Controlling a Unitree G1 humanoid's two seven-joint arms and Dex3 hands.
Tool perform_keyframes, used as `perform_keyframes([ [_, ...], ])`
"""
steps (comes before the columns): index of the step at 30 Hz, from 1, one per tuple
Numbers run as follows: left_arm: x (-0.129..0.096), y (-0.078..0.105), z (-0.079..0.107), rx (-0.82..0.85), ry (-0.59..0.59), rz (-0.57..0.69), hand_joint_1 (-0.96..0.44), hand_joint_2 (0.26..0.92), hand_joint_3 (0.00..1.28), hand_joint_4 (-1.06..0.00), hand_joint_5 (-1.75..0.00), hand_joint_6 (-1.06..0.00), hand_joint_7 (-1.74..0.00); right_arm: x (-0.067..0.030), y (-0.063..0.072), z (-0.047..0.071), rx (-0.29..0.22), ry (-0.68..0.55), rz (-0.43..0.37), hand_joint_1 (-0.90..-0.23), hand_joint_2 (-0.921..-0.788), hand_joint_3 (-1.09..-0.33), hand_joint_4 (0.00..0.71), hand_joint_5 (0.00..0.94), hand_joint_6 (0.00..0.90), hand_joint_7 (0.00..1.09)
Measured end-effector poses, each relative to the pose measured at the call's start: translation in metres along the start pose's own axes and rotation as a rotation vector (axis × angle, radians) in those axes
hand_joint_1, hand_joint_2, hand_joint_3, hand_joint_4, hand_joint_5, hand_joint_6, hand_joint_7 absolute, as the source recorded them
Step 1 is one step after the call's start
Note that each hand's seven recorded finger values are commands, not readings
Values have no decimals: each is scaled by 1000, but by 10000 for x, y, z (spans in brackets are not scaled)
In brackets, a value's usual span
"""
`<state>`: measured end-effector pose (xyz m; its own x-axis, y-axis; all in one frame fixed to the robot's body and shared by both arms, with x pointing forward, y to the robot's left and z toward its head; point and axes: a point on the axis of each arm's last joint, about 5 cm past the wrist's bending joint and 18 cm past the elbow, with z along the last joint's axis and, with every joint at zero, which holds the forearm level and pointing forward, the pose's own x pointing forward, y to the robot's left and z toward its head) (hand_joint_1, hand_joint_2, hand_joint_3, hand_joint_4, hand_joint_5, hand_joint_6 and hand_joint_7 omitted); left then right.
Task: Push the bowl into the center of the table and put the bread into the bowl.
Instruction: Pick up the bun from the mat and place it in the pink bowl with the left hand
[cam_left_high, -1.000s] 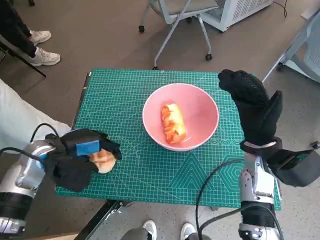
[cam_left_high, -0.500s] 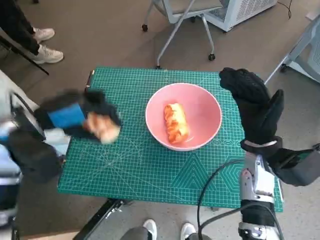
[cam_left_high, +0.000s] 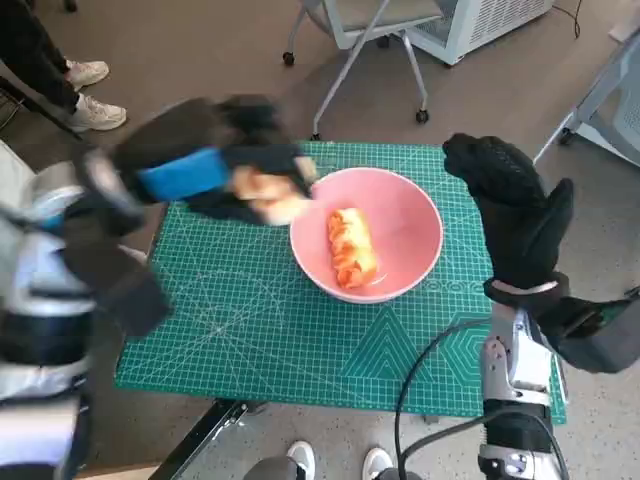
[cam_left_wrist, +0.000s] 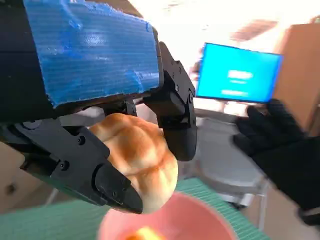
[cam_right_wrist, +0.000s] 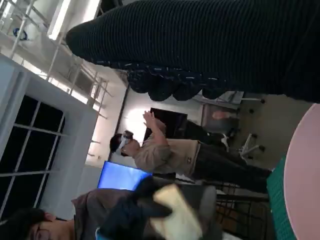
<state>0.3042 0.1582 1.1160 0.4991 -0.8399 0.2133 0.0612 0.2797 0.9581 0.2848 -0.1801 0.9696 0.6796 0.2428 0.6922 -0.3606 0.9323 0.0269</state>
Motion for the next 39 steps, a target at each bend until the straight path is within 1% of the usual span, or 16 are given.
perform_keyframes([
  [5,298,-83,17,-10,-49,-48,3,920,54,-624,-1171,-724,-1122,-9,-9,2,0,0,0,-662,-921,-709,200,2,62,505],
  [11,561,-238,0,0,-84,-94,2,920,64,-616,-1180,-706,-1139,-49,-30,19,-7,0,-8,-673,-921,-708,200,2,61,497],
  [15,672,-343,-8,5,-88,-113,1,920,79,-580,-1198,-712,-1150,-72,-40,31,-13,0,-10,-682,-921,-706,201,2,61,491],
  [21,759,-515,-29,9,-86,-130,1,920,80,-588,-1178,-702,-1173,-86,-53,48,-21,-2,-15,-685,-921,-703,203,3,65,485],
  [23,778,-571,-38,4,-81,-139,1,921,89,-589,-1187,-678,-1187,-84,-57,57,-24,-5,-18,-685,-921,-701,203,3,66,482],
  [25,788,-626,-50,-2,-69,-153,0,921,139,-556,-1231,-595,-1261,-83,-59,62,-26,-7,-19,-685,-921,-700,203,2,65,478],
  [26,791,-656,-59,-7,-61,-162,-125,921,182,-524,-1003,-548,-1328,-83,-59,62,-28,-7,-19,-683,-921,-700,202,2,65,475],
  [27,794,-681,-65,-12,-50,-173,-169,921,199,-532,-886,-530,-1353,-86,-59,63,-30,-6,-19,-682,-921,-700,202,2,65,474],
  [28,796,-702,-72,-16,-39,-184,-144,886,179,-491,-637,-438,-1078,-89,-59,63,-31,-5,-20,-681,-921,-700,202,2,64,471],
  [29,802,-726,-80,-20,-20,-201,-127,878,139,-489,-432,-423,-816,-93,-59,63,-33,-5,-21,-679,-921,-700,202,1,64,469],
  [30,806,-743,-87,-23,-1,-217,-123,869,101,-434,-277,-387,-606,-95,-59,63,-34,-6,-22,-678,-921,-700,202,1,63,466],
  [31,813,-756,-93,-27,23,-242,-122,867,84,-415,-222,-381,-518,-99,-58,63,-37,-6,-23,-677,-921,-700,202,1,63,465],
  [32,816,-765,-100,-31,41,-260,-122,861,57,-350,-142,-349,-378,-101,-58,63,-38,-6,-24,-677,-921,-700,201,1,63,463],
  [33,820,-767,-107,-38,67,-284,-127,855,39,-291,-91,-320,-283,-105,-59,63,-40,-8,-25,-676,-921,-701,201,1,63,461],
  [35,826,-762,-122,-55,119,-330,-136,847,21,-222,-46,-285,-194,-109,-60,62,-43,-10,-25,-677,-921,-702,201,1,63,458],
  [39,823,-739,-136,-96,176,-377,-187,835,5,-132,-10,-237,-107,-114,-62,56,-43,-8,-27,-681,-921,-703,201,1,65,453],
])
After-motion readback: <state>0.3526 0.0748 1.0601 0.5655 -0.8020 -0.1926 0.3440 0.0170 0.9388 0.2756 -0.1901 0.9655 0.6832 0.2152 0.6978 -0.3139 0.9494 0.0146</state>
